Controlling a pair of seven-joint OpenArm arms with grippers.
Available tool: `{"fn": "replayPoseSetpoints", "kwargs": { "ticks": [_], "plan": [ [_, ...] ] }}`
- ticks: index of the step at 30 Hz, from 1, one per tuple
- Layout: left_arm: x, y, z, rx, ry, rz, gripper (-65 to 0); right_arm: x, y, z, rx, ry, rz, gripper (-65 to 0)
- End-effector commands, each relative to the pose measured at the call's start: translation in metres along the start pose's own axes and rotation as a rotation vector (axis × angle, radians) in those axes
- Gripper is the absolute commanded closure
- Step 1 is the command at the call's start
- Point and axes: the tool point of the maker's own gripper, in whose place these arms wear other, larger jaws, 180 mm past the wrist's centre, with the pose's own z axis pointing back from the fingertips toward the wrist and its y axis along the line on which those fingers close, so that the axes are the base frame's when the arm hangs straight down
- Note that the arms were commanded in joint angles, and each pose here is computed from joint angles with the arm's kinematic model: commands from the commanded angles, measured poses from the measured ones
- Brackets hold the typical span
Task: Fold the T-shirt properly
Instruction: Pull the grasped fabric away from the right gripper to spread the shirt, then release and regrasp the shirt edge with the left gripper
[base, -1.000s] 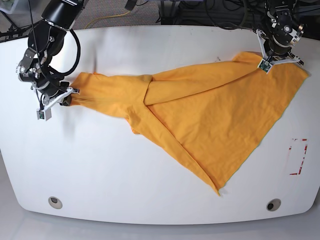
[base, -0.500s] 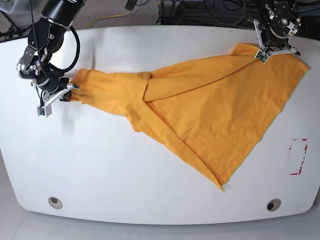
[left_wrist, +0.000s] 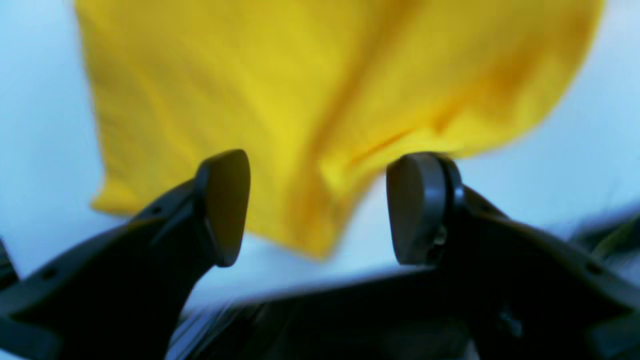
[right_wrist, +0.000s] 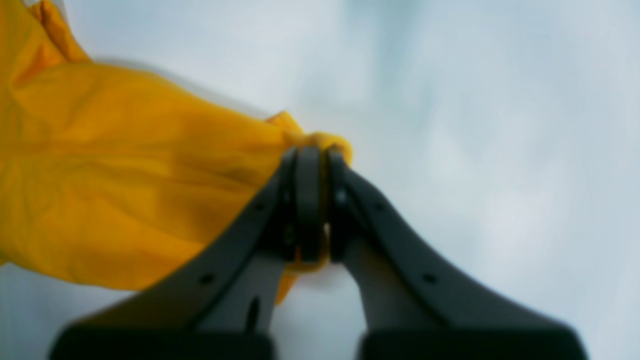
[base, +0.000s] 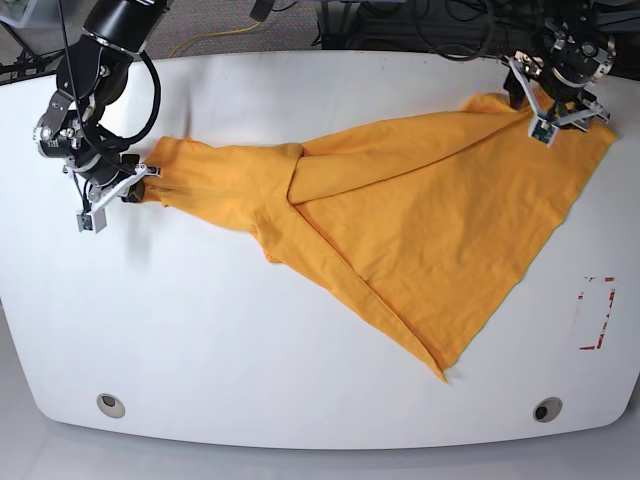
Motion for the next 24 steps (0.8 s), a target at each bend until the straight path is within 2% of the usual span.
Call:
{"fn": "replayPoseSetpoints", "kwargs": {
  "ticks": [1, 4, 8, 19, 24],
  "plan": [
    [0.024, 0.018, 0.007, 0.03, -0.098, 0.043, -40.6, 0.013, -0.003, 0.006, -0.007, -0.044, 0.019, 0.0],
    [0.051, 0.036, 0.01, 0.061, -0.196, 0.09, -40.7, 0.012, -0.003, 0.006, -0.007, -0.041, 0.019, 0.0],
    [0.084, 0.064, 0.012, 0.119, -0.278, 0.094, -40.8, 0.011, -0.003, 0.006, -0.007, -0.041, 0.02, 0.0],
    [0.144, 0.113, 0.024, 0.162, -0.293, 0.133, -40.8, 0.013, -0.003, 0.006, -0.007, -0.044, 0.021, 0.0],
    [0.163, 0.136, 0.026, 0.219, -0.308, 0.157, -40.8, 0.013, -0.003, 0.006, -0.006, -0.047, 0.02, 0.0]
  ]
}}
